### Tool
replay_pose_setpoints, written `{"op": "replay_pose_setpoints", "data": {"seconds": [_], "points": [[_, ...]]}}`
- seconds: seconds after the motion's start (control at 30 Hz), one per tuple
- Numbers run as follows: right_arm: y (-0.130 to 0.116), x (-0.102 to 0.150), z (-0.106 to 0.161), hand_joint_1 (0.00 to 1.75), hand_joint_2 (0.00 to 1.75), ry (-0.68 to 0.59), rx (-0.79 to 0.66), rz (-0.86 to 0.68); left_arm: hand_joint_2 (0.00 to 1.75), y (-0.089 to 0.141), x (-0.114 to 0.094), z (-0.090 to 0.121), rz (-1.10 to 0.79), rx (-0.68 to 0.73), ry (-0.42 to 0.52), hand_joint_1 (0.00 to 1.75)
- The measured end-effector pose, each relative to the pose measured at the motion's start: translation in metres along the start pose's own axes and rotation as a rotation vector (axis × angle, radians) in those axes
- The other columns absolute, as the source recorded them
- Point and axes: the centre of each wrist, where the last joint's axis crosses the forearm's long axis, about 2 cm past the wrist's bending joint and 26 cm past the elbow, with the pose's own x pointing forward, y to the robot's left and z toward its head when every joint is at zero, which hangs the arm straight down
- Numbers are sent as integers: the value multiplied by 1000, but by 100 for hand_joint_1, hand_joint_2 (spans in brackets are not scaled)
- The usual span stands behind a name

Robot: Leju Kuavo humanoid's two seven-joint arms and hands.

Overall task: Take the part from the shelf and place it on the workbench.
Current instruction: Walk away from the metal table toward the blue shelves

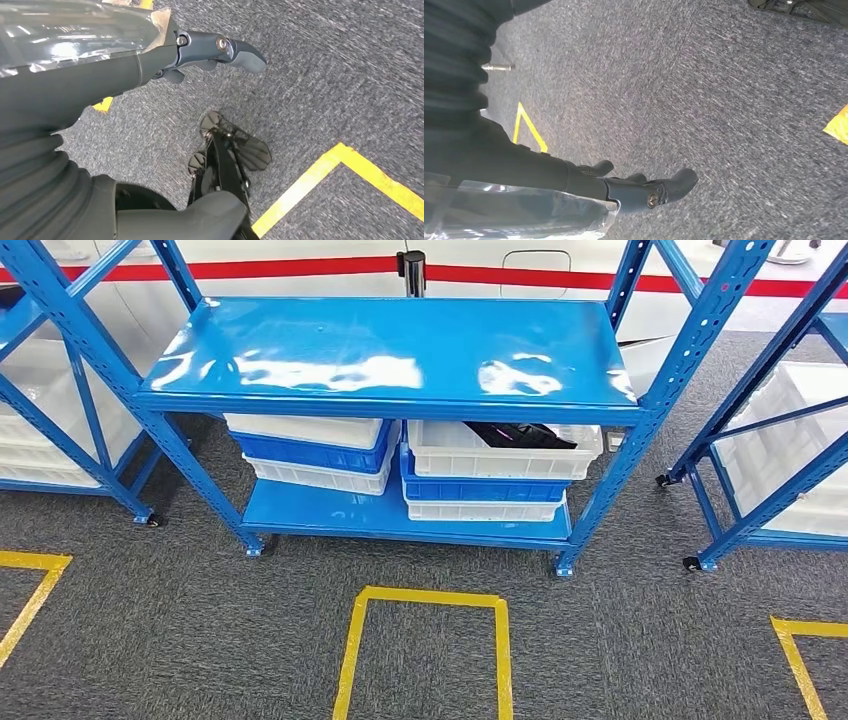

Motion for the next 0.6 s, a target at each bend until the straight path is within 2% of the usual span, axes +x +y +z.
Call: {"op": "replay_pose_setpoints", "data": {"seconds": [0.6], "points": [[2, -4, 1, 0, 175, -1, 6, -41, 175, 0, 1, 0, -58, -8, -8, 0]]}}
